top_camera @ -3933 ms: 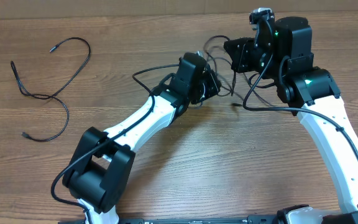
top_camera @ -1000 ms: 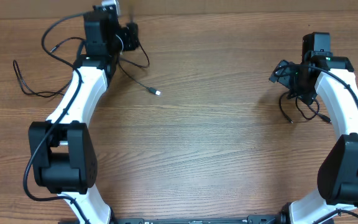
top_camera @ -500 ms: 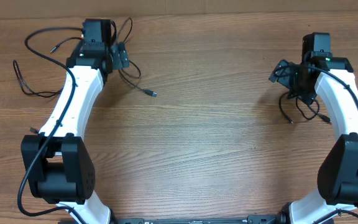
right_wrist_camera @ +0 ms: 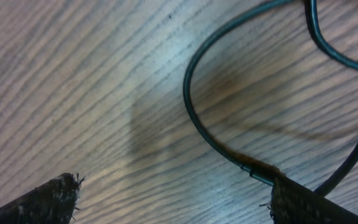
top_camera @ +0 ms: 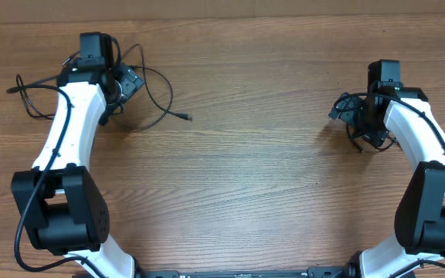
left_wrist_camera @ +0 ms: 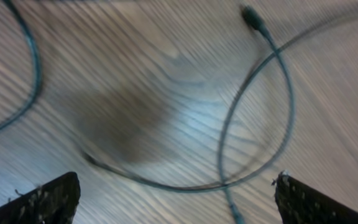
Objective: Untangle cables
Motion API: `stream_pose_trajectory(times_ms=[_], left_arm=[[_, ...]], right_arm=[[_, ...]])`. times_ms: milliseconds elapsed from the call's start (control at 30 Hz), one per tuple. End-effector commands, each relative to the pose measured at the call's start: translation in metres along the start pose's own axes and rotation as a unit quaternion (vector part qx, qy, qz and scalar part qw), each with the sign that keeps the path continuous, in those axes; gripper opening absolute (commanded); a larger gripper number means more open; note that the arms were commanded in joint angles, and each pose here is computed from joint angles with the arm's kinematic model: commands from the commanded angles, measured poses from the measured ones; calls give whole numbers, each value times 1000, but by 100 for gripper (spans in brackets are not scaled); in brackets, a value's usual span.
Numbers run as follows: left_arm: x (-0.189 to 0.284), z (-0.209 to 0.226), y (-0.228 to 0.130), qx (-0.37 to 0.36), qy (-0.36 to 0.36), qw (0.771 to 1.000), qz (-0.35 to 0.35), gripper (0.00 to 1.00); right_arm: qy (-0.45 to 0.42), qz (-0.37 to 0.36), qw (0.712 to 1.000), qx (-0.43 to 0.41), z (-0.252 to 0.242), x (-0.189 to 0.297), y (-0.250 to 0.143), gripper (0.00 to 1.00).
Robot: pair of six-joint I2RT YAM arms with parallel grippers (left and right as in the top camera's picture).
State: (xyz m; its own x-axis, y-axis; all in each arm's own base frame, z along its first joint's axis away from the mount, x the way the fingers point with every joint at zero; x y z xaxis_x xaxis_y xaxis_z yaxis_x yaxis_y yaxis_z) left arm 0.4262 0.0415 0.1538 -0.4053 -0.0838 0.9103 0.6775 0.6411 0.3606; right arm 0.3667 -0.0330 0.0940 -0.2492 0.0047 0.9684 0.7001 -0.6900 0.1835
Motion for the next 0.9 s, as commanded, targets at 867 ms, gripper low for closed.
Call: stream_pose_trajectory(times_ms=[867], left_arm=[[-21, 77, 34, 124, 120, 984, -37, 93]], right_arm=[[-7, 12, 1000, 1, -6, -7, -10, 100]])
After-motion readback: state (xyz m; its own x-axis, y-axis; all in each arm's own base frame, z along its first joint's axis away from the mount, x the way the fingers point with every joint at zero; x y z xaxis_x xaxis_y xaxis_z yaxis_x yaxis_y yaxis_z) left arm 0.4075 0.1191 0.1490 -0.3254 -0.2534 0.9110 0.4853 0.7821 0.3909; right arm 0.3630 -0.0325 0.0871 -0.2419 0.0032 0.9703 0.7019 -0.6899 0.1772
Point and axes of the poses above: each gripper's point midway between its finger pads, its own x axis back along the fingers, its own z axis along the line the jaws close on, y = z × x, the point moved 4 cm from there along x, back along the fingers, and after that the axes turned 9 degrees about -x, right-handed, at the moved point
